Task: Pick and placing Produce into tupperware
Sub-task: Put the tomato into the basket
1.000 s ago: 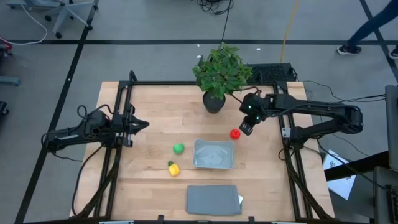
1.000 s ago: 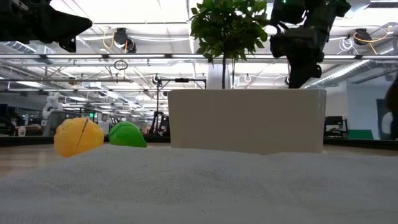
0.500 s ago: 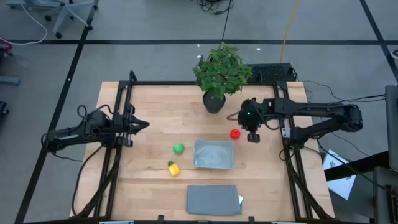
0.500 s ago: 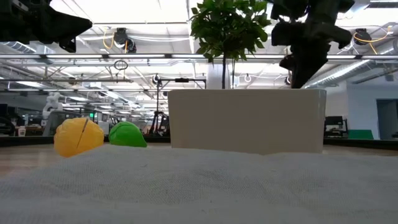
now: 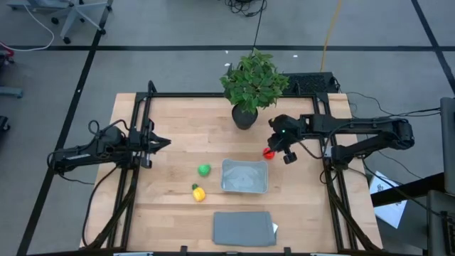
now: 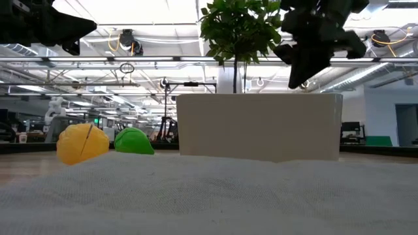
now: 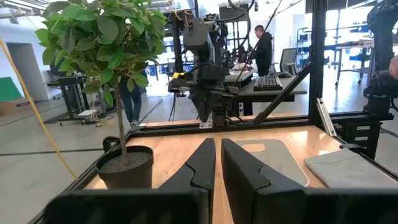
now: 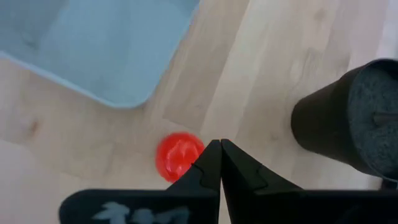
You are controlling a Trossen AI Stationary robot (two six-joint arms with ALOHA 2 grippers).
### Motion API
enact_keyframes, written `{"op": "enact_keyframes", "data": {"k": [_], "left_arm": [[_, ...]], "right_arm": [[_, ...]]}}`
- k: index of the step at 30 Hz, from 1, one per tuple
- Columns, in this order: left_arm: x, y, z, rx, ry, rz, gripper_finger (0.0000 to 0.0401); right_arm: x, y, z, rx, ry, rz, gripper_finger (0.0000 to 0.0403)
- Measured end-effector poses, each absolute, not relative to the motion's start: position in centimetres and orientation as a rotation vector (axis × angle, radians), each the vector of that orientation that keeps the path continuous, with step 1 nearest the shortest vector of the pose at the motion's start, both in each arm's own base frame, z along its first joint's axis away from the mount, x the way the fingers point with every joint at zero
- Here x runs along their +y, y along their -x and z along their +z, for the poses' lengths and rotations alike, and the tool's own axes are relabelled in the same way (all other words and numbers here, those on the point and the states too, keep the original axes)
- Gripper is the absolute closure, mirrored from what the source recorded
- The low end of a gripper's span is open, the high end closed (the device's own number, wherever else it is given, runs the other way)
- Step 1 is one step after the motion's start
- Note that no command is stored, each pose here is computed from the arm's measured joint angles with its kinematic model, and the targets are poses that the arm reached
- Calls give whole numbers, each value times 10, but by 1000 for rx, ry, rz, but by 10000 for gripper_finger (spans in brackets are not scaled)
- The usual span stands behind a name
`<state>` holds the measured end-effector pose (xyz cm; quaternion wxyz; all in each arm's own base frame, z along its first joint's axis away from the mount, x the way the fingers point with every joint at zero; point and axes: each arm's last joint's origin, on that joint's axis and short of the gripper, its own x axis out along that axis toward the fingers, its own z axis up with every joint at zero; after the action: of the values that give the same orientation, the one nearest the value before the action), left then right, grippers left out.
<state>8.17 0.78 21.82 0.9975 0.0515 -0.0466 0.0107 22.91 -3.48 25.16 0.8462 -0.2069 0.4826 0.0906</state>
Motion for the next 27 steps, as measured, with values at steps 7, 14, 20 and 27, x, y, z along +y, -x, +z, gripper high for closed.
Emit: {"op": "enact_keyframes", "data": {"k": [7, 14, 20, 27], "left_arm": [[8, -82, 216, -75, -130, 22, 368], [8, -82, 216, -72, -129, 22, 368], [8, -82, 216, -72, -129, 22, 368], [8, -82, 216, -72, -129, 22, 368]], "right_arm": [[-37, -240, 234, 1098, 510, 265, 403], [-38, -243, 222, 1164, 567, 306, 403], [-41, -244, 221, 1186, 689, 325, 403], [-55, -245, 234, 1185, 646, 269, 403]]}}
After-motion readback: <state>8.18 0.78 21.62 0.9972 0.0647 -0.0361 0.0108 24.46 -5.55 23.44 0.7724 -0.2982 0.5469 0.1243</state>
